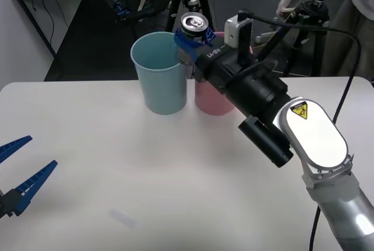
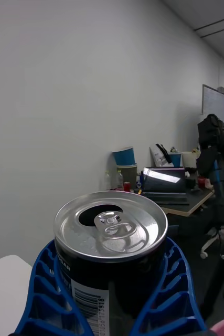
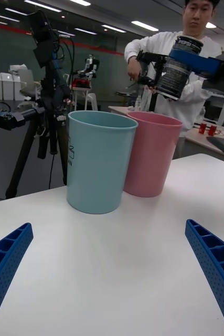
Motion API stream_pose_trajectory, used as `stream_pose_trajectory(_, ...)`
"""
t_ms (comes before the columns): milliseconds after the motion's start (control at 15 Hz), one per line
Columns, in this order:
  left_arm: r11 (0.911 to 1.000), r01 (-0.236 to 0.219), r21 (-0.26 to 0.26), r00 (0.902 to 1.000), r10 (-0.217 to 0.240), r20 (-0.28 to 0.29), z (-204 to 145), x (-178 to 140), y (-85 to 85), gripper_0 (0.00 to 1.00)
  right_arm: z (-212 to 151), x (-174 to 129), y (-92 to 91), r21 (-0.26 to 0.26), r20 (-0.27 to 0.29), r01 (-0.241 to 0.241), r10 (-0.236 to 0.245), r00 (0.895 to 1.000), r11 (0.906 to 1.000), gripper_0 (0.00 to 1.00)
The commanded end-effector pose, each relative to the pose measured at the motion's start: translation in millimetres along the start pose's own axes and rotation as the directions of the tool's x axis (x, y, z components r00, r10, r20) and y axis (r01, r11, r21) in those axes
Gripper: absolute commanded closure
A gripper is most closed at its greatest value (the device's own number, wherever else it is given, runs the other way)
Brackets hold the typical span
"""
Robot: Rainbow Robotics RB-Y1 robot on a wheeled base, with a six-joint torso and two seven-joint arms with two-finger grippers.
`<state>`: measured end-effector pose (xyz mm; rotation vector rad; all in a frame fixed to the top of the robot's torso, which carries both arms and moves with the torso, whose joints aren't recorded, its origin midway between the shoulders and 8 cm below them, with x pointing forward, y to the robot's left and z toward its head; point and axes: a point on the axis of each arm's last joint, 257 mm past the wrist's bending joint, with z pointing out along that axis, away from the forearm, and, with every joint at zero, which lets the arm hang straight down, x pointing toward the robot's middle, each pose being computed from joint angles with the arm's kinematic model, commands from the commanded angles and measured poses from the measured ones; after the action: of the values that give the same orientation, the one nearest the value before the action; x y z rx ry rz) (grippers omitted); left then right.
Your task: Grasp the object on the table and drop it into the matching bin: aluminum can to the light blue bin, PET bottle to the pink bin.
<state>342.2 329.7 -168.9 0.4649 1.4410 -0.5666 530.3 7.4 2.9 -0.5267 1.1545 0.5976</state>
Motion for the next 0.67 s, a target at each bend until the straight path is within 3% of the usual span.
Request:
stream_pose_trajectory(67,1.0000,0.000,0.000,1.0000,0.000,0.000,0.0,0.0,0.0,0.00,36.7,6.8,-7.9,0.017,-0.012,-0.015,0.015,1.000,0.9998,1.00)
stream_pose_trajectory(333,1.0000,0.000,0.000,1.0000,0.000,0.000,0.0,0.0,0.0,0.00,78.4,15.7,-20.1,0.053,-0.042,-0.007,0.010,0.999,0.9986,1.00)
stream_pose_trajectory(667,1.0000,0.000,0.000,1.0000,0.000,0.000,0.0,0.0,0.0,0.00,116.2,47.8,-35.3,0.110,-0.134,0.026,-0.011,0.991,0.9936,1.00)
